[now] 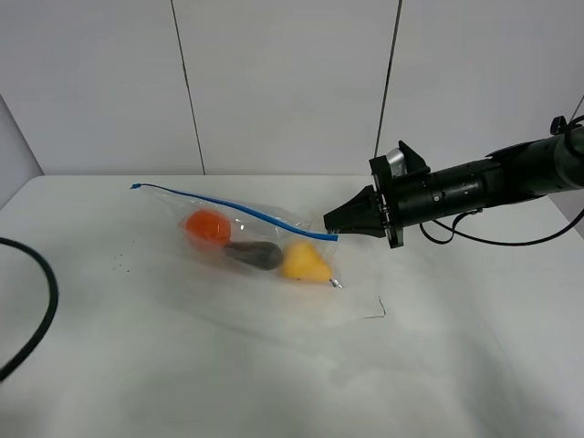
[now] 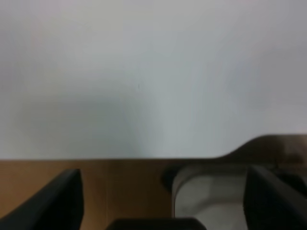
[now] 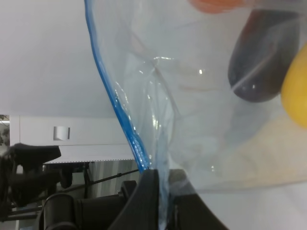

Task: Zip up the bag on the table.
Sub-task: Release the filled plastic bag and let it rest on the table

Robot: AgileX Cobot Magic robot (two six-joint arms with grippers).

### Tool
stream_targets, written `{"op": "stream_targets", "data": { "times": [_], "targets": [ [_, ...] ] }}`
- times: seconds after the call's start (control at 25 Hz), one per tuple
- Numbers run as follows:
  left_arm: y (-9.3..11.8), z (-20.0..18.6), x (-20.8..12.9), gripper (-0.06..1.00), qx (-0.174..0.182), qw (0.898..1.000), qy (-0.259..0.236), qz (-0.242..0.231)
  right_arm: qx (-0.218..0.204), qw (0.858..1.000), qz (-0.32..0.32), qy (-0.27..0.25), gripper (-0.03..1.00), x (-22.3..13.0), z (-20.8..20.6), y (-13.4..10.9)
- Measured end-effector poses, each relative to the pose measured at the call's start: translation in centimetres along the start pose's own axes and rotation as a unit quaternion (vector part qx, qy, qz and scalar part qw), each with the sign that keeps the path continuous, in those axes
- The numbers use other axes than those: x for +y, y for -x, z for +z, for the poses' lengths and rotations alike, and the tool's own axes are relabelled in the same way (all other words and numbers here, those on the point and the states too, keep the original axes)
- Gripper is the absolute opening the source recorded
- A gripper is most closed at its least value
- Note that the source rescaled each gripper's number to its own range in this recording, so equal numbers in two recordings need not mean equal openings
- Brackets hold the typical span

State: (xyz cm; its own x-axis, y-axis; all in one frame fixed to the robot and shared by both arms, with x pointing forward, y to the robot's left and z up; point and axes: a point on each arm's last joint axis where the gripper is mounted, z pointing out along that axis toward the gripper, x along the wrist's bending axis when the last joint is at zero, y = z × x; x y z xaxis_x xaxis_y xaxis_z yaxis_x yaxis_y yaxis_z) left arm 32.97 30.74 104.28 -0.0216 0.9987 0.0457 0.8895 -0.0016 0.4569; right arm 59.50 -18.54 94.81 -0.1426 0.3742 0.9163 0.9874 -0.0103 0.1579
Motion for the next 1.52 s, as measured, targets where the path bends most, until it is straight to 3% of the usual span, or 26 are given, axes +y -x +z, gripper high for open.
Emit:
{"op": "stream_targets", "data": {
  "times": [0.36,1.0,1.52],
  "targets": [
    [0.1,-1.7,-3.5,0.87,0.0,0.993,0.117,-0.005,0.0,1.0,0.0,0.0,0.0,0.0,0.0,0.0],
    [0.2,-2.0,-3.8,0.87,-0.009,0.991,0.133,0.008,0.0,1.0,0.0,0.0,0.0,0.0,0.0,0.0],
    [0.1,-4.0,-6.2,0.87,-0.005,0.971,0.237,0.001,0.0,1.0,0.0,0.0,0.0,0.0,0.0,0.0]
  ]
}}
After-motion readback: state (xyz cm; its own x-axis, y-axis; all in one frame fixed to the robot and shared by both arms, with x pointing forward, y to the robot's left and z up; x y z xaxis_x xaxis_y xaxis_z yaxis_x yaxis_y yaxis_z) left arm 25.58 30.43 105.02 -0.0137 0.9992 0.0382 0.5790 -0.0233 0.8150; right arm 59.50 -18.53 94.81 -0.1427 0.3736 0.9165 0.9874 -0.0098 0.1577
